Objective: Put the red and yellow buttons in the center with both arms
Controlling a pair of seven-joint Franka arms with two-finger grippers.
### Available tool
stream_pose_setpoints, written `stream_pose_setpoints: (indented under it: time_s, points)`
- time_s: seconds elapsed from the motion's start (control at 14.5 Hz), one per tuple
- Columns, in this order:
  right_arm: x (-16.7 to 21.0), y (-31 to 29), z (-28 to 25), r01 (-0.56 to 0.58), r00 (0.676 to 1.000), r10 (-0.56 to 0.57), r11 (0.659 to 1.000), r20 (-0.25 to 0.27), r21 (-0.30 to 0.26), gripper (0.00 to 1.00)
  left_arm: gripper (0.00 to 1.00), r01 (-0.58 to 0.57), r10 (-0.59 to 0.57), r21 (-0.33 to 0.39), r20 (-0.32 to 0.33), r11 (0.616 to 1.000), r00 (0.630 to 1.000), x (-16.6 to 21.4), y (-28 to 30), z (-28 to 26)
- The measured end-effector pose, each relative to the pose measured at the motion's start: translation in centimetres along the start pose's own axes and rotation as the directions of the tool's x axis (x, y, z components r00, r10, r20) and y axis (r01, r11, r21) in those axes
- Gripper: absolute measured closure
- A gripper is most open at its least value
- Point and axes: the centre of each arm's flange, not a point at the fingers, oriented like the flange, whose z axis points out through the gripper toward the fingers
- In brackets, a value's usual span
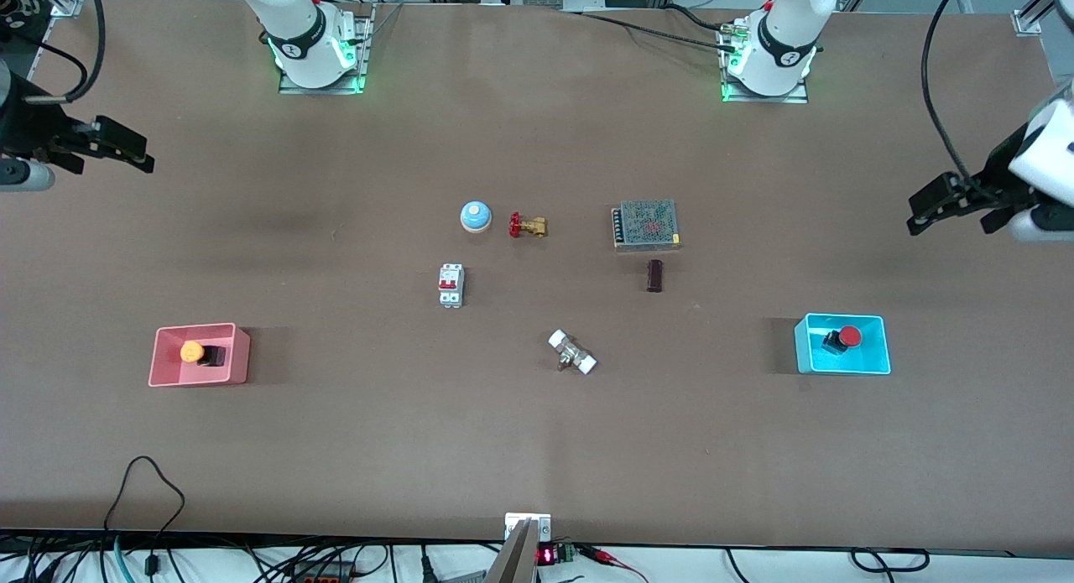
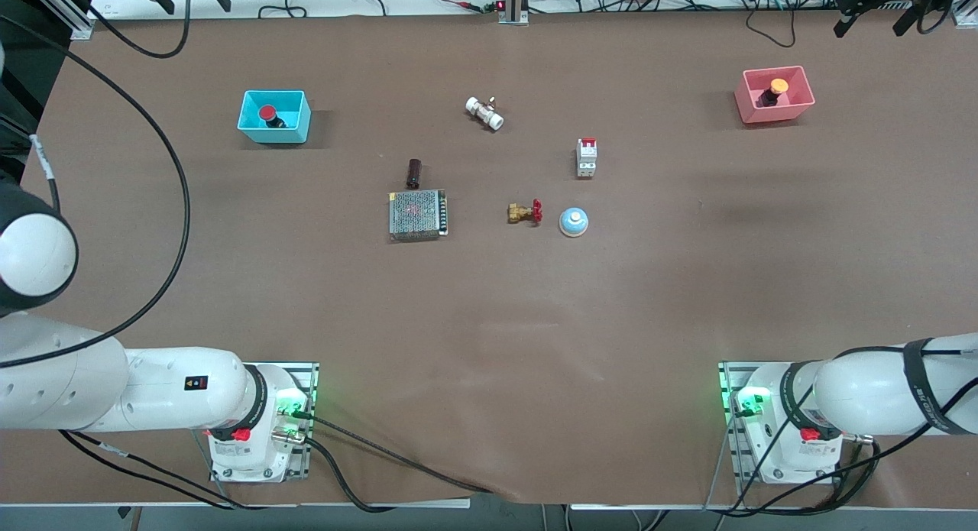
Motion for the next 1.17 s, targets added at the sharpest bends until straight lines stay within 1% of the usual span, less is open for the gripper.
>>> stream_pose_setpoints:
  time_s: [0.34,0.48,0.69,0.76,0.9,1.03,1.17]
  points:
    - [6.8,0.2,8.3,-0.005,0.999,0.003,0.999,-0.034,-0.050,0.00,0.00,0.021,-0.021,-0.003,0.045,1.000,0.999,3.5,-1.3,8.4]
    - [9.0,0.6,11.7,-0.004,1.000,0.002,0.998,-0.023,-0.065,0.00,0.00,0.033,-0.033,-0.005,0.045,0.999,0.998,4.6,-2.1,11.8]
    - [12.4,1.8,16.5,0.014,1.000,-0.015,0.996,-0.005,-0.088,0.00,0.00,0.044,-0.043,-0.006,0.071,0.999,0.997,5.6,-3.3,17.3]
    - [13.4,2.6,18.1,0.024,1.000,-0.025,0.995,-0.008,-0.095,0.00,0.00,0.044,-0.043,-0.008,0.072,0.999,0.996,5.9,-3.5,19.1]
    - [15.2,4.8,21.5,0.037,0.999,-0.041,0.994,-0.036,-0.107,0.00,0.00,0.041,-0.040,-0.011,0.065,0.999,0.997,6.4,-3.8,22.6]
    - [16.4,6.4,24.5,0.057,0.996,-0.064,0.991,-0.056,-0.119,0.00,0.00,0.041,-0.041,-0.012,0.067,0.999,0.997,6.5,-4.4,25.8]
    - [17.1,6.6,26.6,0.072,0.995,-0.080,0.989,-0.064,-0.128,0.00,0.00,0.042,-0.041,-0.013,0.072,0.999,0.997,6.5,-4.8,28.4]
